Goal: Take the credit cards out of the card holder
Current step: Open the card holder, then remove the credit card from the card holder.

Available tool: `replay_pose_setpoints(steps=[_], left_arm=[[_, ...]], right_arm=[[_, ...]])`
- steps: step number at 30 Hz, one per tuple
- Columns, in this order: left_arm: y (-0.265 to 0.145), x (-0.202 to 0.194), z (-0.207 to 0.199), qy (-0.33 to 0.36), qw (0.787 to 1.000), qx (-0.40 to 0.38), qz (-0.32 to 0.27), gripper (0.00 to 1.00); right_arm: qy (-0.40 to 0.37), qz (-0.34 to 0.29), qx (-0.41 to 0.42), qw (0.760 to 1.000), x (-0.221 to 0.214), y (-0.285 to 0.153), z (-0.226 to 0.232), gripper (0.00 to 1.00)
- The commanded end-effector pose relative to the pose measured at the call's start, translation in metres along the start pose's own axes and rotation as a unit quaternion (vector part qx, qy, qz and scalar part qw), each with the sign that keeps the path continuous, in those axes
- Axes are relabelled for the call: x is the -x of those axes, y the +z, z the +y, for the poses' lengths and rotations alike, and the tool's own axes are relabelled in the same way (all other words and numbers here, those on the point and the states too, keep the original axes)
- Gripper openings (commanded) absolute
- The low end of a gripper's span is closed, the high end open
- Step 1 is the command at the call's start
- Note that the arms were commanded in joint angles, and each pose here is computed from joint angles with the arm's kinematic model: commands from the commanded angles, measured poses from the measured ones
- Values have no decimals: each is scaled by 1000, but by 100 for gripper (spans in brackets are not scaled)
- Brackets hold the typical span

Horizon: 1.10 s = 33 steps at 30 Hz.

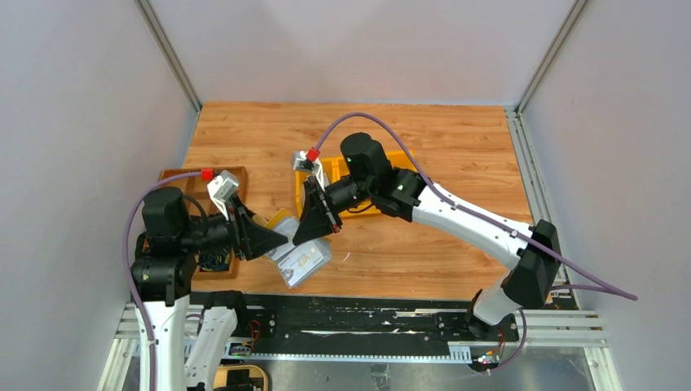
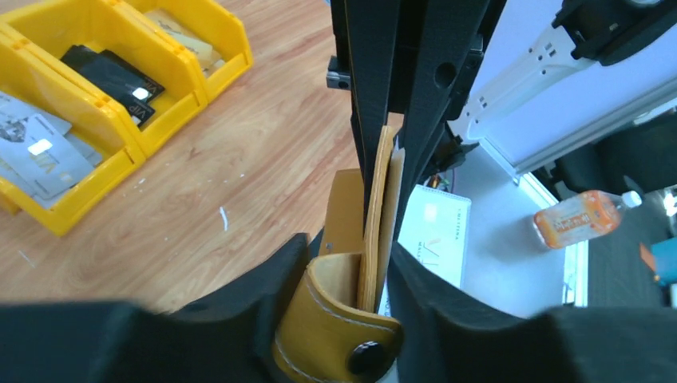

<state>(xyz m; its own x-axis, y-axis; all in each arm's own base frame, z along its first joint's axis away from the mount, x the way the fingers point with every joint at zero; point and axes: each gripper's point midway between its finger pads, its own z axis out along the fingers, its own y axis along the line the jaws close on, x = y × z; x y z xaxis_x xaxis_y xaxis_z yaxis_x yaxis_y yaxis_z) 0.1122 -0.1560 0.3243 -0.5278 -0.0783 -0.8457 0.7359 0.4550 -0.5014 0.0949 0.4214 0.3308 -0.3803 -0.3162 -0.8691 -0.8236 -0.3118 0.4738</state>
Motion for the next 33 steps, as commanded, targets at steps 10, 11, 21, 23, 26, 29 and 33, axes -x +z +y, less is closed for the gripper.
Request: replay_pose_setpoints(steps=[10, 11, 21, 23, 26, 29, 33], left_arm=[[-9, 17, -7, 80, 996, 31, -28, 0], [-11, 20, -8, 84, 995, 37, -32, 0], [-11, 22, -24, 37, 999, 11, -32, 0], [-11, 20, -22, 31, 999, 17, -33, 3], [-10, 13, -13, 21, 999, 33, -33, 9], [-9, 13, -8, 13, 998, 41, -41, 9], [-8, 24, -12, 11, 997, 34, -70, 7]], right_arm=[[21, 34, 8, 999, -18, 6, -5, 59], [26, 31, 1, 999, -20, 6, -8, 64], [7, -52, 28, 998, -13, 2, -1, 61], [9, -59, 37, 998, -6, -1, 1, 52], [14, -58, 45, 997, -2, -5, 5, 49], [12, -62, 47, 997, -1, -6, 7, 51], [23, -59, 51, 997, -2, -6, 9, 36]])
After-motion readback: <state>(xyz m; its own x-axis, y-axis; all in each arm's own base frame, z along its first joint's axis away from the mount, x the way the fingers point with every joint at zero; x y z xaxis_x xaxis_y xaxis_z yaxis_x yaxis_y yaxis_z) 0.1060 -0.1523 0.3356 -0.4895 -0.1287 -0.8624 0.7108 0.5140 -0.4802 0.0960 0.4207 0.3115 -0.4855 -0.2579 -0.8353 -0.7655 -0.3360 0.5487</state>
